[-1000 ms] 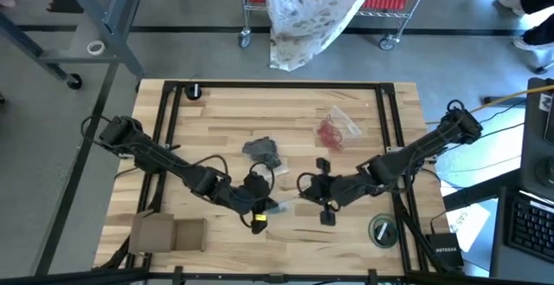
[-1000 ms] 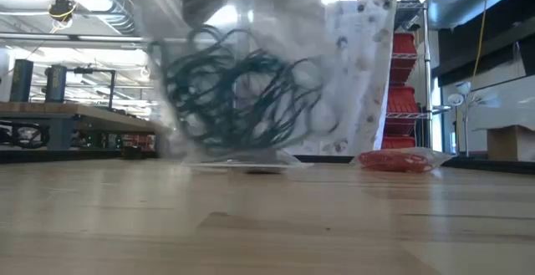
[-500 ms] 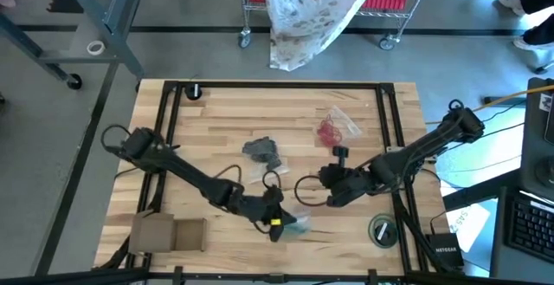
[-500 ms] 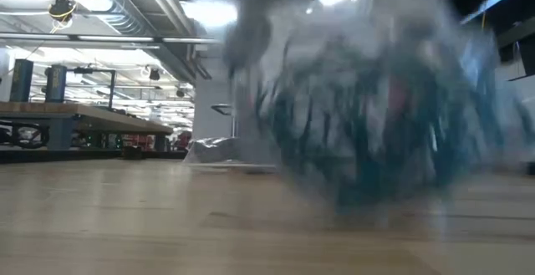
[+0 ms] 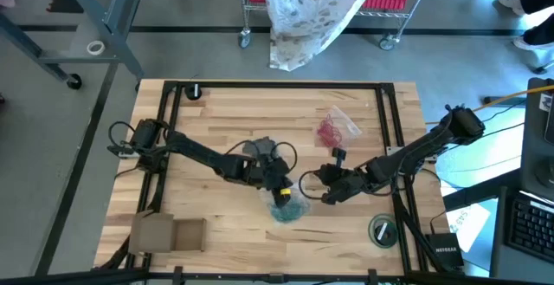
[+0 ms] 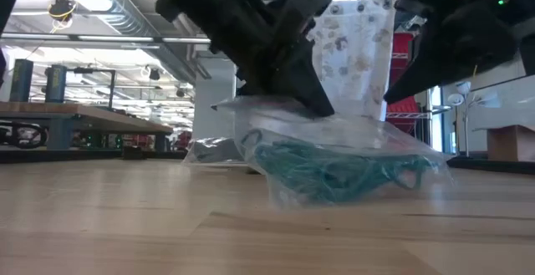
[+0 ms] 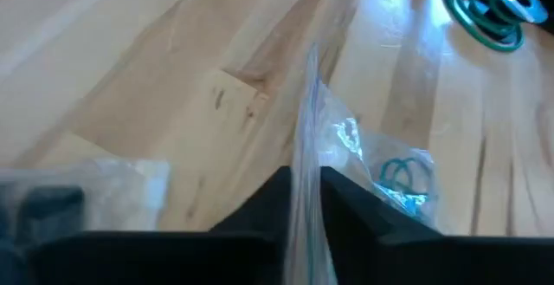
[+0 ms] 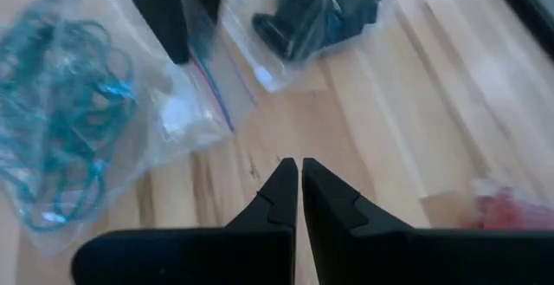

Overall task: Sort rubber bands
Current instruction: Close the transparent zip lock bag

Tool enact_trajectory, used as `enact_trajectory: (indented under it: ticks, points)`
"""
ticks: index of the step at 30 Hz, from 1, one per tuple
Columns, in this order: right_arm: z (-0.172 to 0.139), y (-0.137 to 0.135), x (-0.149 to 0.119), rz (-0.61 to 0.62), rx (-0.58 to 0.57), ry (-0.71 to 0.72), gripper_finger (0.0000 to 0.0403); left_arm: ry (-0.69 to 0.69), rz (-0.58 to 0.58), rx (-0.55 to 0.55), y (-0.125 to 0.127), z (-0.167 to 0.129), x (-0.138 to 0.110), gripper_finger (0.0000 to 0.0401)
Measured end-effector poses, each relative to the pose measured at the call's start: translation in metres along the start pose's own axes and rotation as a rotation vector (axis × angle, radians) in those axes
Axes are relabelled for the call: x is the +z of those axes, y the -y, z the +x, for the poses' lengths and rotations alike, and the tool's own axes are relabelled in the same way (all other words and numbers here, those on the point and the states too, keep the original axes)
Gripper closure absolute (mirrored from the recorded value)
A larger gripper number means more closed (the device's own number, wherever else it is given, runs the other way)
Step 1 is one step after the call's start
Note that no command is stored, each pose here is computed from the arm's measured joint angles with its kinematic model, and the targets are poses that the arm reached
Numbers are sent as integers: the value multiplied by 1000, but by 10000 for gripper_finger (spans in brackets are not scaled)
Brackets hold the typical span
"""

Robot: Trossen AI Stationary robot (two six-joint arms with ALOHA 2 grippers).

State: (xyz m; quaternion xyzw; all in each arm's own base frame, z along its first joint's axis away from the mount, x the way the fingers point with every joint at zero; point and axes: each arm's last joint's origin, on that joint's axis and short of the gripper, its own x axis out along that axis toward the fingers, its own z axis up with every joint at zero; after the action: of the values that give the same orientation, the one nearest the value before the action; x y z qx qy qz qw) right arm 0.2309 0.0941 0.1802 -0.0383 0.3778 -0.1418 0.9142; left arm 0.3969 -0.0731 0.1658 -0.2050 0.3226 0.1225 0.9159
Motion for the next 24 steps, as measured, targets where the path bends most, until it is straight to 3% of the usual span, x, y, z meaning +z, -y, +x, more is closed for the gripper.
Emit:
enact_trajectory:
  ticks: [5,9,14,17,24]
  points:
    - [7,3,-2,40,46,28,388,-70,97,-35,-14,-4,9,271]
    - [10,1,-2,-7,82,106,388,-83,128,-60,-15,-21,20,244]
    - [28,3,0,-31,214,160,388,-42,248,-77,8,-23,7,247]
    - [46,7,-1,-25,258,144,388,-60,284,-32,15,-15,-11,256]
    - [88,16,-13,-16,265,64,388,-125,224,106,-6,9,-48,269]
